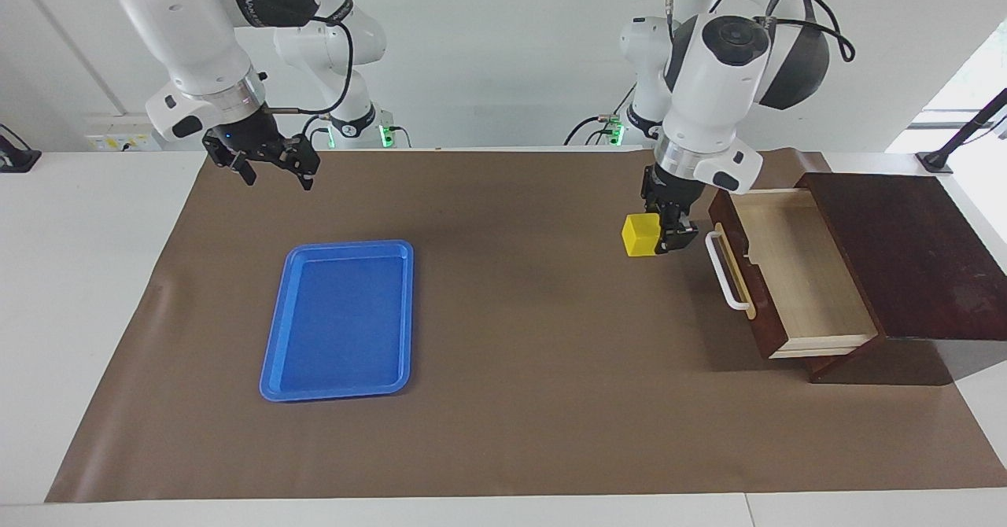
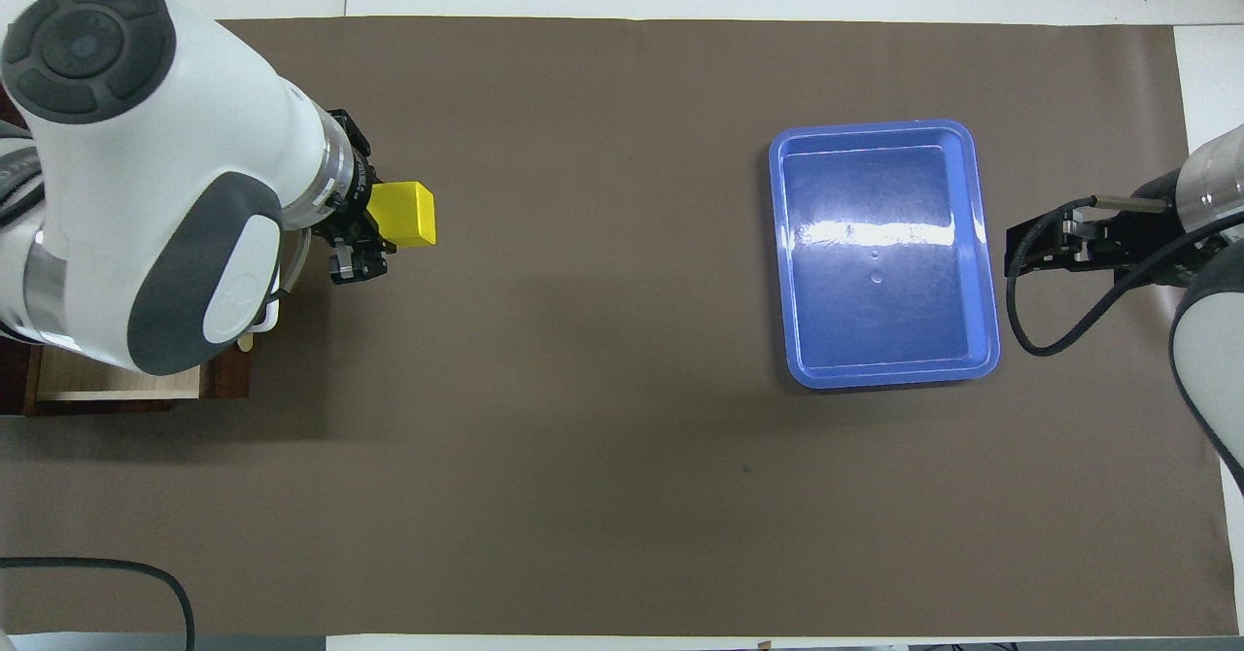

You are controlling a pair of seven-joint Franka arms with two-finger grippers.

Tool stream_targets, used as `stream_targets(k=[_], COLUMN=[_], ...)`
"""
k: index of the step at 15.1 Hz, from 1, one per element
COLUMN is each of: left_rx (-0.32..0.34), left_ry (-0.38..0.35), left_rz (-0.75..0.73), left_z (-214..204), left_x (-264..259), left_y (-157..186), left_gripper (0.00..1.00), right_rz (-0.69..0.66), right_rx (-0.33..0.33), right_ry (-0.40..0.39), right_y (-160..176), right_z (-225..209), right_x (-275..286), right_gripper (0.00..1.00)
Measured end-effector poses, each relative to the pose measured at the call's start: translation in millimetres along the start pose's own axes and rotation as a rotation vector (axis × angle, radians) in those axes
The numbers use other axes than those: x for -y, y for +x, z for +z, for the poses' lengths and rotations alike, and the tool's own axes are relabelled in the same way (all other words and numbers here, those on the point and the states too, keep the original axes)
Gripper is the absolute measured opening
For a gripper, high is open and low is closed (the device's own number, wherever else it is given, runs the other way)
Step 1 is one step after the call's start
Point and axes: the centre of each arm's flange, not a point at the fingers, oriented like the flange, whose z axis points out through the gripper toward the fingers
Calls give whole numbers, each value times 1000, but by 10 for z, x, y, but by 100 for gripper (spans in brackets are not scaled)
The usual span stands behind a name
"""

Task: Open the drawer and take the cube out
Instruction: 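Lift the yellow cube out of the drawer with the left gripper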

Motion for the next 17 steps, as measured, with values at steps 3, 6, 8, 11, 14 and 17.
stream_targets(k=[3,6,8,11,14,17], left_rx=[20,14,9,7,4,1], left_ry=[3,18,27,32,38,43], left_rz=[-9,-15,-28,-33,-29,-31], left_z=[65,111,143,159,194,226], left_x=[55,115,124,150,199,207], left_y=[-104,-171,-162,-195,-259,-255], left_gripper=[56,56,56,56,56,56], right_rz=[0,0,0,0,0,-1], right_rx=[0,0,0,0,0,0], right_ry=[0,0,0,0,0,0], right_y=[0,0,0,0,0,-1], right_z=[0,0,0,0,0,0], right_x=[0,0,0,0,0,3], right_gripper=[99,99,99,99,99,98])
